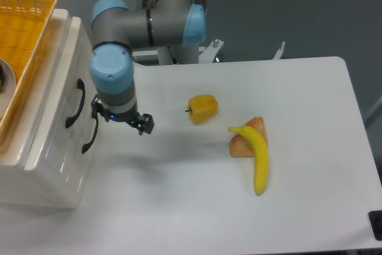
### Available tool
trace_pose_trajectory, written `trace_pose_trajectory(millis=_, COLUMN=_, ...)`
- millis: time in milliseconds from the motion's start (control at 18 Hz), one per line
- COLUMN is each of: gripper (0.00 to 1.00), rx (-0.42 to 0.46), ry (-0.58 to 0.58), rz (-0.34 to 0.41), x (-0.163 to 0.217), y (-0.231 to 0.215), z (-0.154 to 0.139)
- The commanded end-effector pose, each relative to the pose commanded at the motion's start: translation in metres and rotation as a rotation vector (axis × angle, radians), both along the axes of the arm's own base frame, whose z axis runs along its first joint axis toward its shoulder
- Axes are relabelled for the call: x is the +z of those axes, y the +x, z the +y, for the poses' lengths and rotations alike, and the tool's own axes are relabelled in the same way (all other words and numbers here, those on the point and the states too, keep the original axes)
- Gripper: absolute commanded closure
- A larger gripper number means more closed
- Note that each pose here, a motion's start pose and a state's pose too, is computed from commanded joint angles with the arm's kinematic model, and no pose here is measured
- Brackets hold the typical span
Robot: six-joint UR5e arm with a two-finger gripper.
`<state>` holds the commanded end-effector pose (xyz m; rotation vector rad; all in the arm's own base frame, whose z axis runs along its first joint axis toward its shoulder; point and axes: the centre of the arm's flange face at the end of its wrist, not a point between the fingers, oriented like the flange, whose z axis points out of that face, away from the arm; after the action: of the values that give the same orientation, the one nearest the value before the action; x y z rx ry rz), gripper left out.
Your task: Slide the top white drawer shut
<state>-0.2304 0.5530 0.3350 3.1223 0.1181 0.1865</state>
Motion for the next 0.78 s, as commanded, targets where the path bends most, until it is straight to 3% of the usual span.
trace_pose_trajectory(millis=500, gripper=0.0, rx=-0.051, ry=0.027, rz=0.013, x=0.007, y=-0.067, z=-0.031)
trace_pose_trajectory(millis=778, gripper=0.0, rx=-0.025, ry=0.054, rz=0.032, x=0.02, y=-0.127, z=-0.074)
